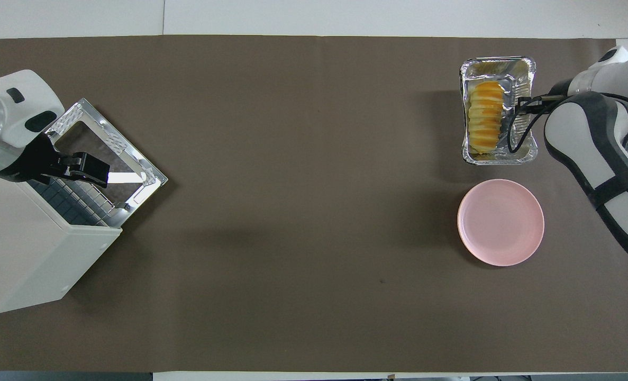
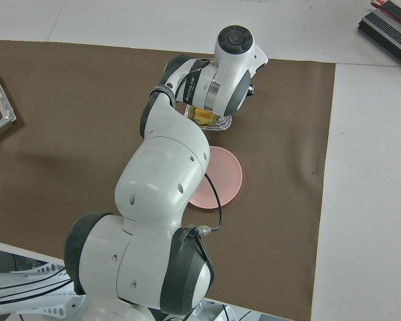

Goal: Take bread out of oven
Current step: 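Grasp the bread slices inside the tray with the right gripper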

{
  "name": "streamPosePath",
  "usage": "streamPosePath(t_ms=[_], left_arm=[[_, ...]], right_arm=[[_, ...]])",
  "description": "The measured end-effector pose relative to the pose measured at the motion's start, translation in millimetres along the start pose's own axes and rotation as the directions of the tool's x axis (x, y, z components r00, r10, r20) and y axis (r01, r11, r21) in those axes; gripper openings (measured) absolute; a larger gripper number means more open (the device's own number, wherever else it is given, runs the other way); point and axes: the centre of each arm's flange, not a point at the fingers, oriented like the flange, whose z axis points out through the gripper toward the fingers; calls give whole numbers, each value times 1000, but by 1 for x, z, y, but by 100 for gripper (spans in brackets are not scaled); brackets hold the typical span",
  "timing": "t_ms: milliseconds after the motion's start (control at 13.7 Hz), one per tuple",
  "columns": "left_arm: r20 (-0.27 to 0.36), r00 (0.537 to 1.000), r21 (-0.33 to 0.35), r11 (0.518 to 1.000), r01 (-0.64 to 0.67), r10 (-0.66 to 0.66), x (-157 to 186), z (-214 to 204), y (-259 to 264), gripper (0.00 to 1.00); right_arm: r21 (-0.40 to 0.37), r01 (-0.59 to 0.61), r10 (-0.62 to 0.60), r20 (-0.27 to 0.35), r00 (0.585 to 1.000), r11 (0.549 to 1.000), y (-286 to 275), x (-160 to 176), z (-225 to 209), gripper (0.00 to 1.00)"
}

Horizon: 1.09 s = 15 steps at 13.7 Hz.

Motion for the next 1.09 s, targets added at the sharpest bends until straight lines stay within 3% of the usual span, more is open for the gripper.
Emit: streamPosePath(t_ms=[292,1093], left_arm=[[-2,1000,0,1000,4,-4,0,-1,-1,100],[-8,1000,-1,1000,18,-18,-2,-4,-6,100]], right_arm=[[7,65,-65,34,997,998,7,-8,18,2],[15,76,-77,80,994,997,22,-29,36,2]])
